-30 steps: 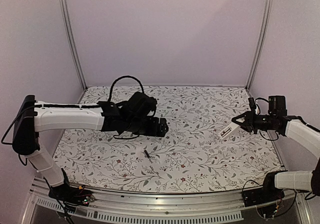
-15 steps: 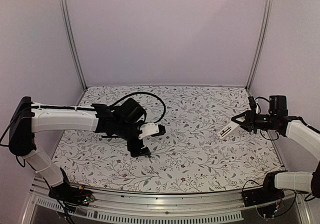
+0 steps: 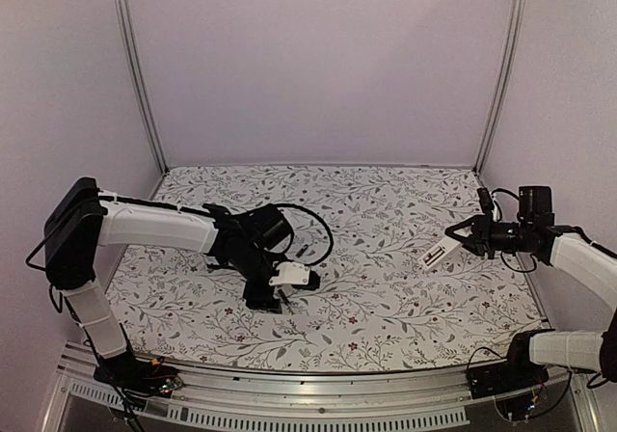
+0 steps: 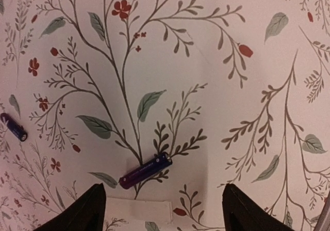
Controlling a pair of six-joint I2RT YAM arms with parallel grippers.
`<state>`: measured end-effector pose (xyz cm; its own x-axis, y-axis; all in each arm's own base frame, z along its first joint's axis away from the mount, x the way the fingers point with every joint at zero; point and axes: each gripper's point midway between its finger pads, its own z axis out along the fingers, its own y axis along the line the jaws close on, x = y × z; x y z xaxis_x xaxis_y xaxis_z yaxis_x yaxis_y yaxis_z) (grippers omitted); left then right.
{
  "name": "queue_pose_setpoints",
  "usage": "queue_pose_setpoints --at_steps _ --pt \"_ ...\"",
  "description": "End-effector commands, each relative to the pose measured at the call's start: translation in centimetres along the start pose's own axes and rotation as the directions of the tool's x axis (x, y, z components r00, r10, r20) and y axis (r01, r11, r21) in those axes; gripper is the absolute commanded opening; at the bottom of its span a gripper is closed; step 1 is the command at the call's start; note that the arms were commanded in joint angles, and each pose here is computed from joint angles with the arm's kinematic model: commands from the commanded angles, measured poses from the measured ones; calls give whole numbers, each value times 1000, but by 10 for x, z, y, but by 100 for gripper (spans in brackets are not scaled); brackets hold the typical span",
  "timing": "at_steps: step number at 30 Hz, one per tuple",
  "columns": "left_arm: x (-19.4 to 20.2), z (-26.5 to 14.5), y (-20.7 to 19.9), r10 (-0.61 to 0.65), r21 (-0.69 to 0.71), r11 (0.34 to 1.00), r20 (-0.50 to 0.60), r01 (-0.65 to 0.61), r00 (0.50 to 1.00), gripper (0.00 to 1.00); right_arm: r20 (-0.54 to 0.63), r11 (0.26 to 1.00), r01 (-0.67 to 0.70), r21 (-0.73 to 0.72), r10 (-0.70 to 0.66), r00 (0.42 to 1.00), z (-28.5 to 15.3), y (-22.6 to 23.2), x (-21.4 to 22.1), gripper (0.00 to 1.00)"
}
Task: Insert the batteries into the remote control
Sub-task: Pick up the battery from the center of the board.
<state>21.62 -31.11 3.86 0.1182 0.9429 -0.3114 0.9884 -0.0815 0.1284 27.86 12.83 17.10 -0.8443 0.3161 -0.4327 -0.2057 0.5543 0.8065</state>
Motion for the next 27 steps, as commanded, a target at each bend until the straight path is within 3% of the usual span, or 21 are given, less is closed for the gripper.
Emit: queue_pose_setpoints --at_steps 1,7,11,27 --pt "-6 1 13 57 -18 998 5 -57 998 78 1 1000 7 -13 -7 1000 0 0 1 0" --pt "-10 12 19 118 -43 992 3 -117 993 77 -3 1000 0 -16 -1 1000 2 -1 0 0" --pt "-4 20 19 141 -25 989 -35 -142 989 71 -2 1000 0 -17 0 1000 2 0 0 0" --pt "11 47 11 123 79 990 -117 -114 986 20 -9 1000 -6 -20 6 1000 7 -5 -2 0"
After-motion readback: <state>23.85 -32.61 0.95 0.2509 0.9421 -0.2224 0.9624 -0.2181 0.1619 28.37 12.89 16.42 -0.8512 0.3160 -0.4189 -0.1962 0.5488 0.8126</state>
